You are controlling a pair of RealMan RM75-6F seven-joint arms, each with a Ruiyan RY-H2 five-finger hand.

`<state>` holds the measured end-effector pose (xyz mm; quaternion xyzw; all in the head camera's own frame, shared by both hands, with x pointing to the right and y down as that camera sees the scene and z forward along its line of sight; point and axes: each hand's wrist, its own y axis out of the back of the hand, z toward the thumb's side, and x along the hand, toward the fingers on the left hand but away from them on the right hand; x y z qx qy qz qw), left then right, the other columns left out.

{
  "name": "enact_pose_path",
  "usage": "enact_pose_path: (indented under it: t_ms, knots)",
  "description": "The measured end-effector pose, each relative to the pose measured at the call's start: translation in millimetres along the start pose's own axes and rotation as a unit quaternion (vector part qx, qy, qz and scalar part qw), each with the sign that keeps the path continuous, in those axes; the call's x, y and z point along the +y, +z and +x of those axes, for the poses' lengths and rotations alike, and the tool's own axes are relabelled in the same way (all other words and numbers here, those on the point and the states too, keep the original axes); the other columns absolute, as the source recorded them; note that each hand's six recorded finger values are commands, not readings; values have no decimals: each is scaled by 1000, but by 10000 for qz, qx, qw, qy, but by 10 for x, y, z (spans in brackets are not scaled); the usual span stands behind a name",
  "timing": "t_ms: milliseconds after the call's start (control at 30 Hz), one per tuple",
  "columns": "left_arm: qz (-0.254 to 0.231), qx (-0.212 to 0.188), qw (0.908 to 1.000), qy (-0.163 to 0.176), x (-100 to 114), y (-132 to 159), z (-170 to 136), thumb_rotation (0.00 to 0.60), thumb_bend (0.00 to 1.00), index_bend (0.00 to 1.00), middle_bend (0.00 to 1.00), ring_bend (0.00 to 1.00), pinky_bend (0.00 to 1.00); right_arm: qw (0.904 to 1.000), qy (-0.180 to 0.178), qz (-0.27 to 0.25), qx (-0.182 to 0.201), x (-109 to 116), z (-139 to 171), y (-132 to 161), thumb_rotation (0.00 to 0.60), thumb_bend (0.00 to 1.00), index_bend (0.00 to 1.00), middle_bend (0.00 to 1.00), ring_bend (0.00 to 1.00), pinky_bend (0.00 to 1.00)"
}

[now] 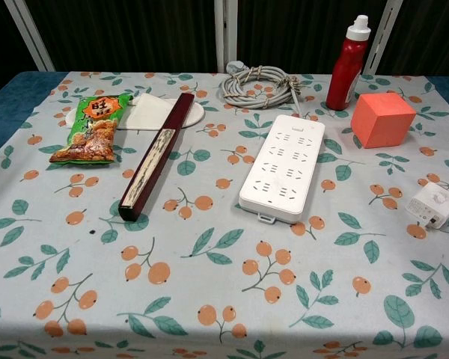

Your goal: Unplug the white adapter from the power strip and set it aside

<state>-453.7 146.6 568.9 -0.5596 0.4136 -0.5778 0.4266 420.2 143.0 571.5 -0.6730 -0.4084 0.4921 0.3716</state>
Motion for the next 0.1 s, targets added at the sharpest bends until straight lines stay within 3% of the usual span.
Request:
enact_pose_path:
  t_ms: [100]
  knots:
    - [-47, 248, 9997, 4, 20, -152, -249, 600, 74, 84, 149, 52, 47, 9997, -155, 3, -209, 74, 304, -97, 600, 308, 0, 168, 30, 167]
